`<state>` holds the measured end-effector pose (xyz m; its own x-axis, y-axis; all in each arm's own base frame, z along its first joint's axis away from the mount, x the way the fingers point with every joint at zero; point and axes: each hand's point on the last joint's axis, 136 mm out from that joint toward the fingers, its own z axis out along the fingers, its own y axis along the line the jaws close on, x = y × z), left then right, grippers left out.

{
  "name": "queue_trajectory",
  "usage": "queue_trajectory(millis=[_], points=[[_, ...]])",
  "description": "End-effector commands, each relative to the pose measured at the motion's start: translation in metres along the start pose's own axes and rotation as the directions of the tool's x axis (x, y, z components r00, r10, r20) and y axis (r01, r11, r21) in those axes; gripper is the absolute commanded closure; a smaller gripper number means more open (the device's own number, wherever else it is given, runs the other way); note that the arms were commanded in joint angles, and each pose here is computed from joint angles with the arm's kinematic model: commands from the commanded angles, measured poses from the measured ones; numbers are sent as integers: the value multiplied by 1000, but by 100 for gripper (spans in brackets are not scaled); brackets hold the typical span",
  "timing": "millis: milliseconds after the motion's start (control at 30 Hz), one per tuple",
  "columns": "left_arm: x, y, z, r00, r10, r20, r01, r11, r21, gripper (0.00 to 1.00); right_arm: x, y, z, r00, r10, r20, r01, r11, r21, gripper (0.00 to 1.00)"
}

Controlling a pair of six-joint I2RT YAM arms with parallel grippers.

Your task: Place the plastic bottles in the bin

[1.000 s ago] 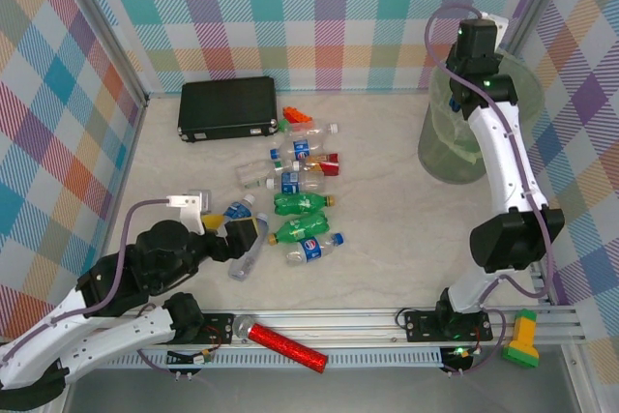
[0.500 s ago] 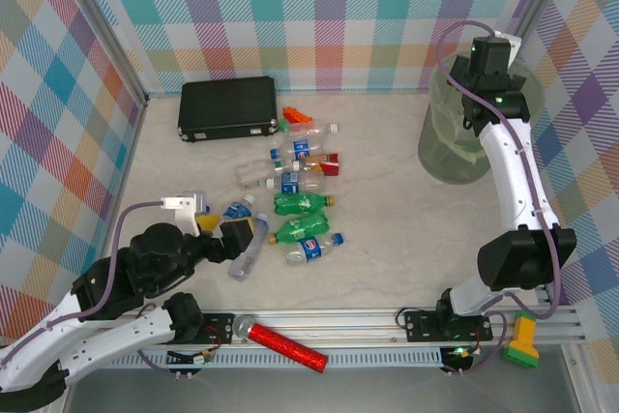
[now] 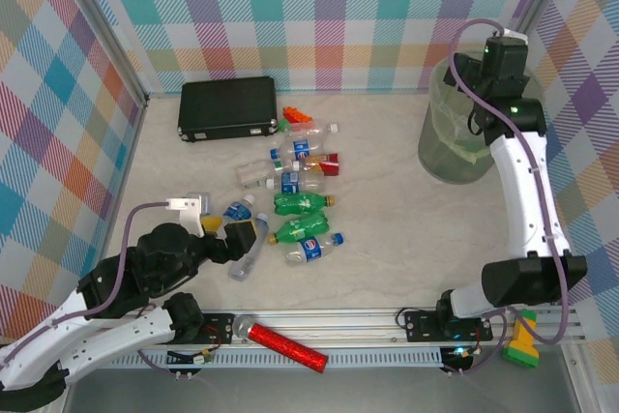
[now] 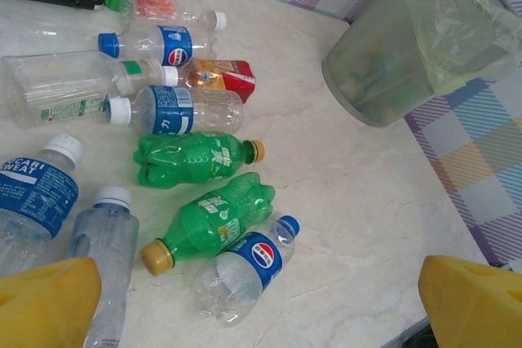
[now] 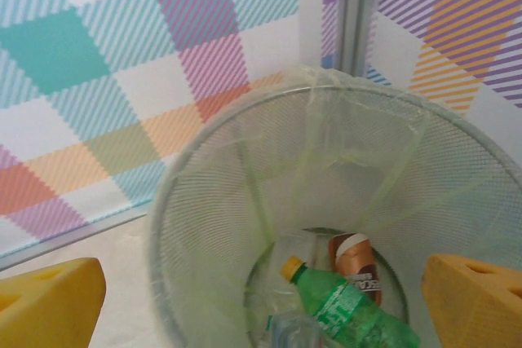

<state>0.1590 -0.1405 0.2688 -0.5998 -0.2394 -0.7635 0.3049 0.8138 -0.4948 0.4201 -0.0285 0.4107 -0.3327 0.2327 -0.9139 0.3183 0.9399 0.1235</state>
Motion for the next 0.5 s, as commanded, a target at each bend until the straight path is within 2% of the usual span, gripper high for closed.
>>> queue_trajectory(millis=[0, 233, 467], points=[[3, -2, 8, 1000, 1, -9, -1, 1000, -4, 1, 4, 23, -26, 998, 47, -40, -52, 990, -133, 1], [17, -3, 28, 997, 18, -75, -21, 999, -43, 1, 63, 66, -56, 992, -13, -124, -25, 953, -301, 1], [46, 6, 53, 985, 27, -169, -45, 994, -100, 0, 150, 103, -78, 966, -101, -239, -20, 888, -460, 1]])
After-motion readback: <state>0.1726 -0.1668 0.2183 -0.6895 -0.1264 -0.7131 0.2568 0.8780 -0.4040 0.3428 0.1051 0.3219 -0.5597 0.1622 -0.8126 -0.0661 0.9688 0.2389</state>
